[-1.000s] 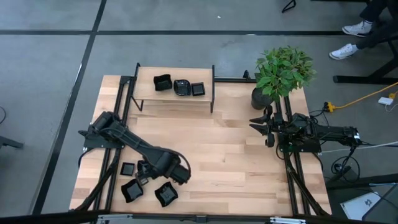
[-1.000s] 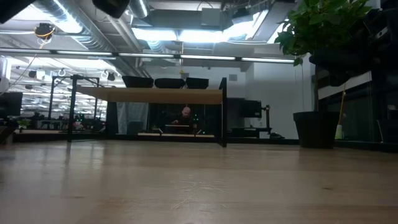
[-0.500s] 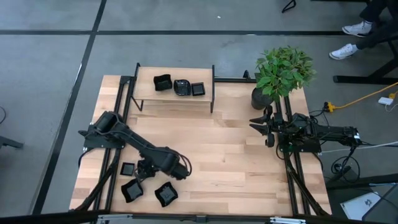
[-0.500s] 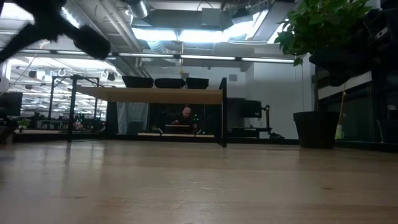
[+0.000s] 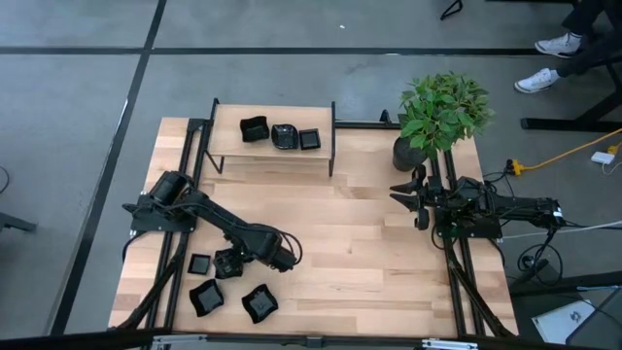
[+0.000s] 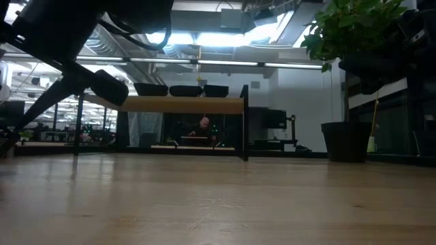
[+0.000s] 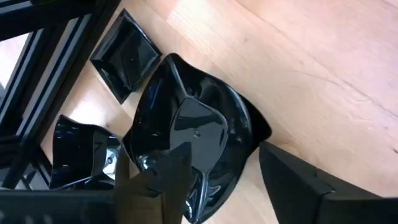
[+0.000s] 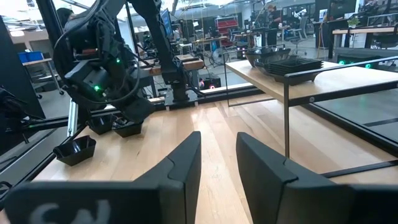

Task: Pick & Place Mini shaped plates
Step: Stack the distorted square plate on top of the distorted square plates on the shelf

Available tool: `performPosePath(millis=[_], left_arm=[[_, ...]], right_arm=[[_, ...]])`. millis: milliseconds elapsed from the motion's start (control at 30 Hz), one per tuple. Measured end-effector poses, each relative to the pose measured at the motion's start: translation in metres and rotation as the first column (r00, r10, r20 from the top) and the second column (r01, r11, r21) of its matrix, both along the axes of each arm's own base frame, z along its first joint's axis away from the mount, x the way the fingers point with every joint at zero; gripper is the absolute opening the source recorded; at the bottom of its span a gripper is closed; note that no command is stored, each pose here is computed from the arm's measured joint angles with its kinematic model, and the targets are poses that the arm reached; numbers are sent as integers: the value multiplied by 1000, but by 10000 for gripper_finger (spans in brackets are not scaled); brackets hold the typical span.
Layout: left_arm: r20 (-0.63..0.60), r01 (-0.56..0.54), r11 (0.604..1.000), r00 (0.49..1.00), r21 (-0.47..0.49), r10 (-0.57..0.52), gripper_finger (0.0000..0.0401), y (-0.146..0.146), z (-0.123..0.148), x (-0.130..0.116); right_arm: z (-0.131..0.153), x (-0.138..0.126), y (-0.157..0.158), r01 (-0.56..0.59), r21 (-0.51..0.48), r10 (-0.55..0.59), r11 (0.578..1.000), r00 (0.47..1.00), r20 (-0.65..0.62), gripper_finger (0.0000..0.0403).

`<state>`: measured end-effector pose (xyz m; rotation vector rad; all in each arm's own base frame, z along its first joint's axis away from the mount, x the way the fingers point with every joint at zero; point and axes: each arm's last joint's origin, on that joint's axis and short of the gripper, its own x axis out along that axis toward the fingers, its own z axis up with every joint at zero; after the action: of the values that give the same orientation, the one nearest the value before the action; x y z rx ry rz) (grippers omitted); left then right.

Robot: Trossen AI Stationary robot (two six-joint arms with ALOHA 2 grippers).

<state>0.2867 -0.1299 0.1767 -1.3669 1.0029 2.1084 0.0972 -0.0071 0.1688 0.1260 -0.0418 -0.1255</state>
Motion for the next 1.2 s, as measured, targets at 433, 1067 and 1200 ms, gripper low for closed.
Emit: performPosePath(millis=[433, 1067, 1200], left_arm=[[8, 5, 1000, 1000, 30, -5, 223, -2, -5, -3], [61, -48, 988, 997, 147, 39, 103, -20, -6, -11], [69, -70, 984, 996, 166, 59, 74, -23, -6, -12]], right_arm=[[0, 0, 0, 0, 0, 0, 1000, 1000, 0, 103], [0, 0, 0, 0, 0, 0, 1000, 1000, 0, 103], [0, 0, 0, 0, 0, 0, 1000, 1000, 0, 103]])
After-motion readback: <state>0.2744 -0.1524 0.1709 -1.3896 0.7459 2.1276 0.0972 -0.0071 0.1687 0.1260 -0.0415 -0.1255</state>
